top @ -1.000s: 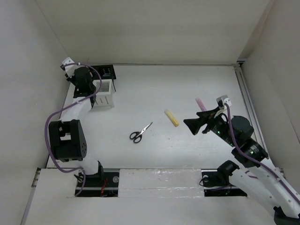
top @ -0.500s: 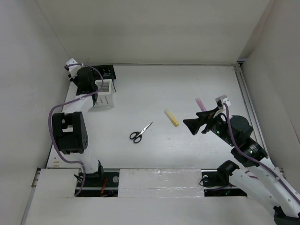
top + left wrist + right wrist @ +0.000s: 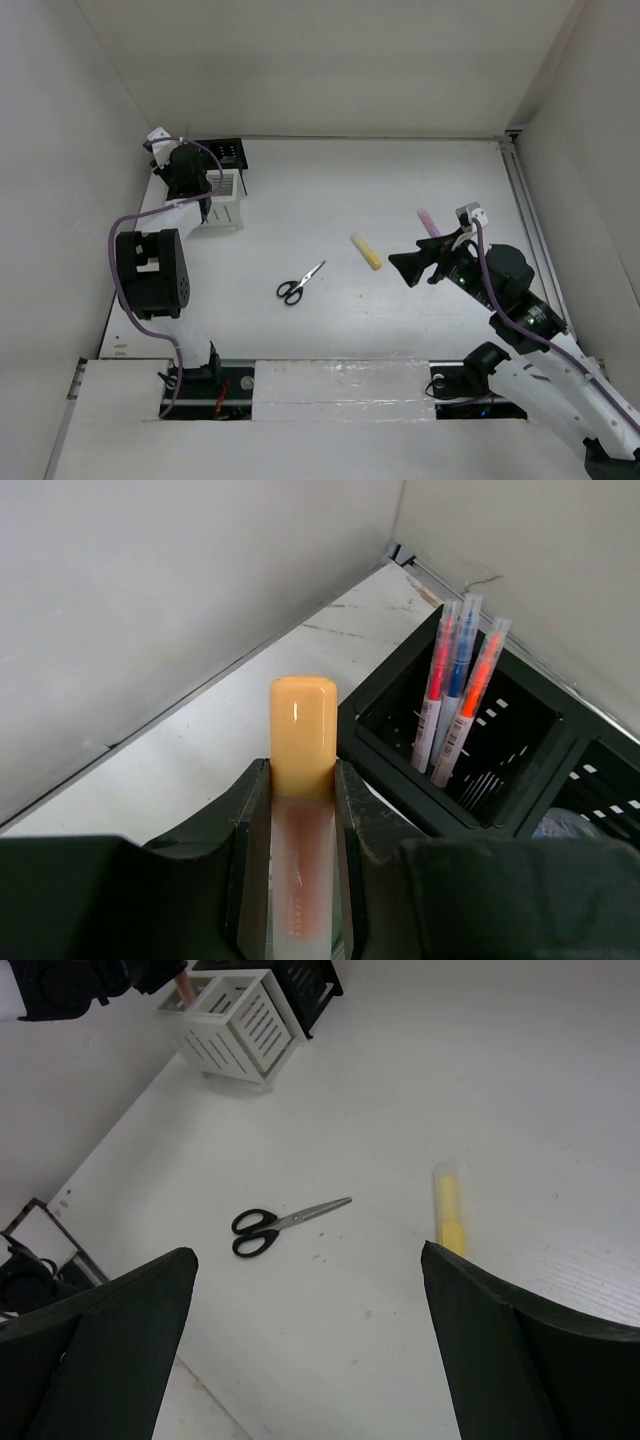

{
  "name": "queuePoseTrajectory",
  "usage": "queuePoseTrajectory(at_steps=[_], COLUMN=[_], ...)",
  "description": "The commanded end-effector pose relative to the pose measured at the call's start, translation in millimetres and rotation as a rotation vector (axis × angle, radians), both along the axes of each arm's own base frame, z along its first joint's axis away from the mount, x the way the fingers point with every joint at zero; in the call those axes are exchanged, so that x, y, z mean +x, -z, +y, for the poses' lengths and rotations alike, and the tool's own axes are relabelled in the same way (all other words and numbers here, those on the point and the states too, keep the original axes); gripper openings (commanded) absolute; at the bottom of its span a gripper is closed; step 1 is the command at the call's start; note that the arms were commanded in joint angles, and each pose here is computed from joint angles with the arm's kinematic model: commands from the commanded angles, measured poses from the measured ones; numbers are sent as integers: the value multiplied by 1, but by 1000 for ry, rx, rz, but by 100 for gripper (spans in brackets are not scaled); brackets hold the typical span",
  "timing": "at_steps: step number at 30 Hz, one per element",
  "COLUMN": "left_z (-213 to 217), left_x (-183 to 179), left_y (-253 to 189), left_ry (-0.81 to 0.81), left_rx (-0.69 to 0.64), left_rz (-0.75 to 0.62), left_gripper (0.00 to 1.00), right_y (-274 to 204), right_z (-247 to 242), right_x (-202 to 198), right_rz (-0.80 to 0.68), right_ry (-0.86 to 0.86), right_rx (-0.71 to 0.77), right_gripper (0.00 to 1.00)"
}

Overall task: Sort the stationery into containers
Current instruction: Place the stationery into the container

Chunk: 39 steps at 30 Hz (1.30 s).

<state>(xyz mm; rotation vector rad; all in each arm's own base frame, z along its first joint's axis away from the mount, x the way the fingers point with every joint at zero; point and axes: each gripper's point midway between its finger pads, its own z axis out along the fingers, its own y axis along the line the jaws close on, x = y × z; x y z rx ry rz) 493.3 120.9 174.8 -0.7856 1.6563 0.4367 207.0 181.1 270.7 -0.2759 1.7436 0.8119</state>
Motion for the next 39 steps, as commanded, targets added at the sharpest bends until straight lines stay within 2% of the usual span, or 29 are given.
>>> queuePoseTrajectory(at_steps=[1, 8, 9, 10, 13, 16, 18, 22, 24, 26, 27, 31, 34, 35, 37, 38, 39], left_z=[-5, -7, -8, -8, -9, -9, -9, -12, -16, -22, -26, -49, -78, -103, -128, -166, -179], left_x=[7, 3, 3, 1, 1, -1, -2, -4, -8, -11, -14, -21, -27, -34, -43, -47, -50], left_y=[-27, -29, -34, -35, -39, -35, -40, -66, -87, -114, -135, -180, -212, -228, -236, -228, -243], left_ry=[6, 15, 24, 24, 35, 35, 35, 51, 72, 85, 113, 259, 398, 443, 456, 532, 543], left_rx=[-7, -9, -12, -12, -7, -7, -7, -17, -28, -26, -18, -42, -80, -83, -3, -1, -2], left_rz=[-86, -86, -97, -97, -100, -91, -102, -147, -187, -232, -269, -290, -330, -356, -320, -261, -267], left_gripper=[0, 1, 6, 24, 43, 49, 49, 55, 65, 79, 100, 100, 100, 100, 100, 100, 100], right_y=[-16, -16, -16, -16, -16, -16, -16, -16, -16, -18, -16, -18, -24, -23, -25, -18, -14], right_z=[2, 3, 3, 3, 3, 4, 4, 4, 4, 4, 5, 3, -12, -15, -19, -18, -16], right_x=[7, 9, 9, 9, 9, 8, 8, 8, 8, 8, 9, 13, 23, 26, 30, 34, 36], right_rz=[-57, -56, -56, -56, -56, -56, -56, -56, -56, -64, -56, -57, -59, -49, -31, -7, 5], right_ry=[10, 10, 10, 10, 10, 1, 1, 1, 1, 1, 1, 25, 126, 150, 177, 186, 186], right_rx=[34, 34, 34, 34, 34, 35, 35, 35, 35, 40, 35, 33, 22, 12, -6, -27, -37], right_gripper=[100, 100, 100, 100, 100, 100, 100, 100, 100, 100, 100, 100, 100, 100, 100, 100, 100])
